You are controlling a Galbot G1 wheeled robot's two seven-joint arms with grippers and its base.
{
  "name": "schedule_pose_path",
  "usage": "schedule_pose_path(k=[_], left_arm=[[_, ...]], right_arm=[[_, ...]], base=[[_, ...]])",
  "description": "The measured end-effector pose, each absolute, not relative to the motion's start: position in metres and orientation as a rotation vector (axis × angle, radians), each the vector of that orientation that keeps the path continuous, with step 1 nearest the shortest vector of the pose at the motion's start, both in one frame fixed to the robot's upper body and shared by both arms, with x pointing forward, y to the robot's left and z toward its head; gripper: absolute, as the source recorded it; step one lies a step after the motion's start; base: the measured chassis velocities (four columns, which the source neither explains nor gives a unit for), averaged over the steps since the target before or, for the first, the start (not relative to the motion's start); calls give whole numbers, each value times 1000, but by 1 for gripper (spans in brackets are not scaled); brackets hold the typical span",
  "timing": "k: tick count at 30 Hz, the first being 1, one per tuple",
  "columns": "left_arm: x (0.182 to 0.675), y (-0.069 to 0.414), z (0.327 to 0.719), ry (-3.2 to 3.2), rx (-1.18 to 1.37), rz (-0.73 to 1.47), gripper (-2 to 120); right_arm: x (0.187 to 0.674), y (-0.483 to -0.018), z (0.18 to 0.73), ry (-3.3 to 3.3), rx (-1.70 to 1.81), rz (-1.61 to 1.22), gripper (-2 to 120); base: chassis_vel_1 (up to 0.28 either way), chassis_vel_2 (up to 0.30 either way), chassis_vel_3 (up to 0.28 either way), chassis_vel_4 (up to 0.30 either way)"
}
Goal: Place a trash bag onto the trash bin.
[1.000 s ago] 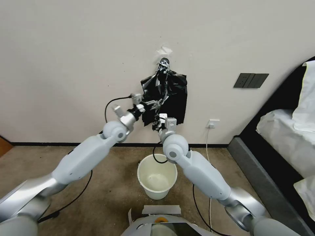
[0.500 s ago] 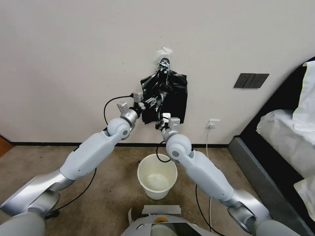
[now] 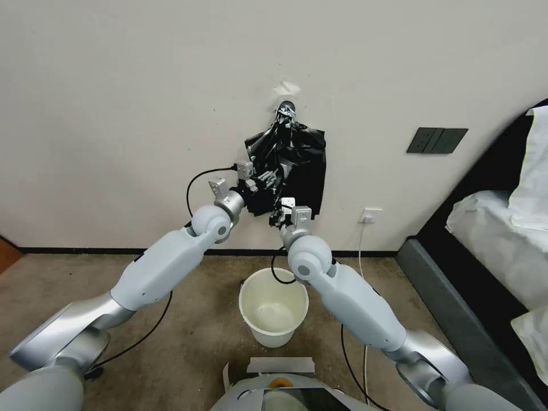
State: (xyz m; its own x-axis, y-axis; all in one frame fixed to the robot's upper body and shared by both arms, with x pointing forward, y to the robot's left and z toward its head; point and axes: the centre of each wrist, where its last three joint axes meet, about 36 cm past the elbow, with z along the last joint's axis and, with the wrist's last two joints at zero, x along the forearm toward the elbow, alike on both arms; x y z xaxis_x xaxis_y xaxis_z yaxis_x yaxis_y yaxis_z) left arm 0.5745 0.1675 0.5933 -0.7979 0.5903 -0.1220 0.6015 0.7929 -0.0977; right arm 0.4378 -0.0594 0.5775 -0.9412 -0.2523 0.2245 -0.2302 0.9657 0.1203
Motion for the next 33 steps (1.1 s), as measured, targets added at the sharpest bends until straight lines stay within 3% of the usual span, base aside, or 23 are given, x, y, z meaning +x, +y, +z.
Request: schedule_pose_path(k=[4, 5, 21, 25, 31, 32, 33], left_arm=[[577, 165, 596, 2911, 945, -191, 91], [581, 164, 598, 2942, 936, -161, 76], [584, 170, 593, 2986, 867, -129, 18], [588, 171, 595, 2984, 848, -131, 2], [590, 172, 596, 2984, 840, -130, 0], [590, 174, 597, 2984, 833, -124, 0], [591, 175, 597, 2984, 829, -123, 0]], right_arm=[[437, -60, 577, -2881, 358, -137, 0], [436, -62, 575, -2897, 355, -133, 0], [435, -68, 576, -2955, 411, -115, 0], [416, -77, 579, -2974, 466, -35, 14], [407, -86, 582, -2987, 478, 13, 23], [401, -101, 582, -3062, 492, 81, 38], [401, -110, 584, -3137, 497, 118, 43]], base=[[0, 0, 0, 0], [0, 0, 0, 0], [0, 0, 0, 0], [0, 0, 0, 0], [0, 0, 0, 0], [0, 0, 0, 0], [0, 0, 0, 0]])
